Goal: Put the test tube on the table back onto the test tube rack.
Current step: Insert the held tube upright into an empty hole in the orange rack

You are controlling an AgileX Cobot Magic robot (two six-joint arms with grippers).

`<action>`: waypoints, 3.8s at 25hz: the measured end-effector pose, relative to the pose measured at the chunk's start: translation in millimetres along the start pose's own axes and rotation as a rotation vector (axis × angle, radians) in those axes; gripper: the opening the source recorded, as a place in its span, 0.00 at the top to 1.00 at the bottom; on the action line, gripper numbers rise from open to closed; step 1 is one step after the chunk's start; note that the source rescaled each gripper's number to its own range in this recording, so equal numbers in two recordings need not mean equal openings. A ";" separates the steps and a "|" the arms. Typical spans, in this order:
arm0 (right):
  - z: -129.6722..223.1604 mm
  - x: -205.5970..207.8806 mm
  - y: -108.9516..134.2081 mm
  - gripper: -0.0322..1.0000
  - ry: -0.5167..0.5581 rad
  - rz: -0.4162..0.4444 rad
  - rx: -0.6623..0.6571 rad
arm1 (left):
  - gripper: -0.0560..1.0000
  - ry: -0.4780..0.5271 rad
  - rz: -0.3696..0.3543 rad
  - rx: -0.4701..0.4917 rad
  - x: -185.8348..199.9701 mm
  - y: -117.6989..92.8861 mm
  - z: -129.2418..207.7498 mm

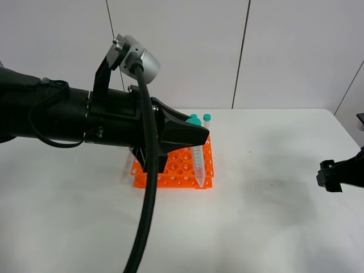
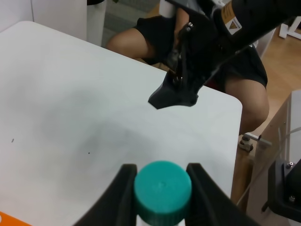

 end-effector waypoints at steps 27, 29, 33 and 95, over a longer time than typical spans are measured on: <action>-7.7 52.3 6.0 0.00 0.388 -0.267 -0.080 | 0.94 0.002 0.009 0.000 0.0 -0.9 0.2; -13.3 58.7 8.5 0.00 0.364 -0.309 -0.095 | 0.94 0.002 0.009 0.000 0.0 -0.9 0.2; -19.5 72.5 13.5 0.00 0.286 -0.373 -0.115 | 0.94 0.002 0.009 0.000 0.0 -0.9 0.2; 127.2 165.5 37.0 0.23 -0.413 0.027 -0.055 | 0.94 0.023 0.007 -0.042 0.1 -0.6 2.3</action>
Point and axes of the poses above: a point on each arm's last joint axis where the gripper is mounted, x pointing back along that axis away from the gripper, y along the wrist's bending axis when the last joint is at zero, z = x × y, the point moved 1 cm from there along -x, pointing out along that axis toward the gripper, and after that the axes turned 13 degrees about x, right-handed, at the moved point
